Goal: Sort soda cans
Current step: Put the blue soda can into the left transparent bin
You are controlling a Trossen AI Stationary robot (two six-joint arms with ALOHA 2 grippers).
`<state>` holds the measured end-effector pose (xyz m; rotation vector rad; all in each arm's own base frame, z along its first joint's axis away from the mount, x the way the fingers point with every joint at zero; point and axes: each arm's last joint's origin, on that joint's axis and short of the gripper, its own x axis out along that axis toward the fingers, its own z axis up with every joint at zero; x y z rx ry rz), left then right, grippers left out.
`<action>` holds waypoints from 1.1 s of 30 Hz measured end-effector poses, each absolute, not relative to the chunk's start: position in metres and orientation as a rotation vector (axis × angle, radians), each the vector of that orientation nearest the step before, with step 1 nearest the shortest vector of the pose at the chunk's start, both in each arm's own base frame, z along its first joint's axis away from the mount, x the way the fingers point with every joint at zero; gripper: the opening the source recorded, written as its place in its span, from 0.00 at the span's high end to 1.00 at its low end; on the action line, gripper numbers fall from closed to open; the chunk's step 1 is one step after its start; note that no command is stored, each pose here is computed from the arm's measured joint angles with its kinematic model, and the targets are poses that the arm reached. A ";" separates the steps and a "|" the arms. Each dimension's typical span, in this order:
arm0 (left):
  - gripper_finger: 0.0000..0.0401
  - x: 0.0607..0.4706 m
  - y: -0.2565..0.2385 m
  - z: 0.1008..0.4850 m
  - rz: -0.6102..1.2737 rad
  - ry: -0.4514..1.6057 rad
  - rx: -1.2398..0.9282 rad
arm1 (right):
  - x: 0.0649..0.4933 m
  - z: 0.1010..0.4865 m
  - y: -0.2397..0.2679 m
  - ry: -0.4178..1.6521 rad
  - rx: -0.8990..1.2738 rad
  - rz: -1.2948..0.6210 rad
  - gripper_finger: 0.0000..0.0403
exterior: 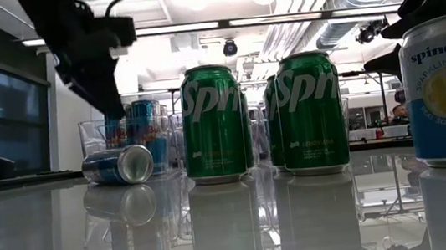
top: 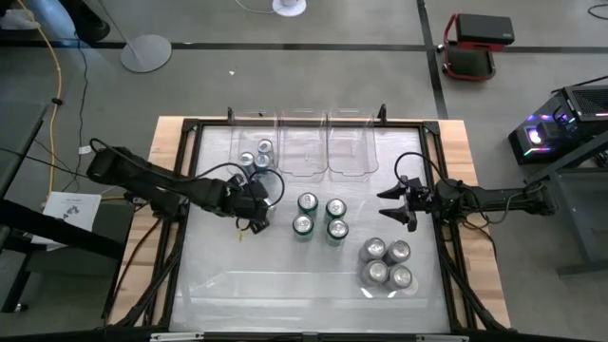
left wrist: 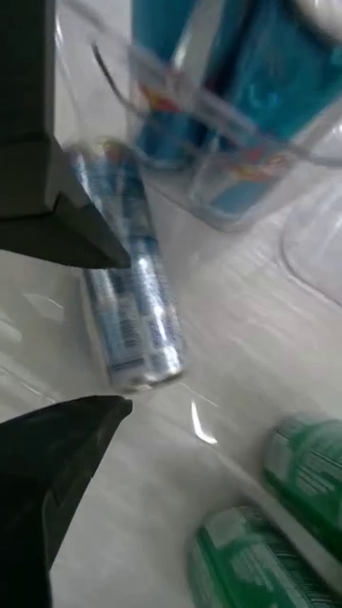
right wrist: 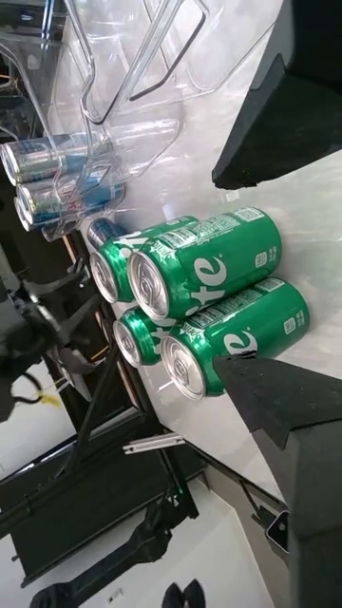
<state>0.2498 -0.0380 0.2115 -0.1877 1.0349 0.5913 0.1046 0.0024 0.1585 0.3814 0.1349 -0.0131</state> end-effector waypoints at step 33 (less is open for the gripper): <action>0.71 0.200 -0.063 0.226 1.066 1.241 -0.554 | 0.105 0.158 0.002 0.135 0.381 -0.013 0.28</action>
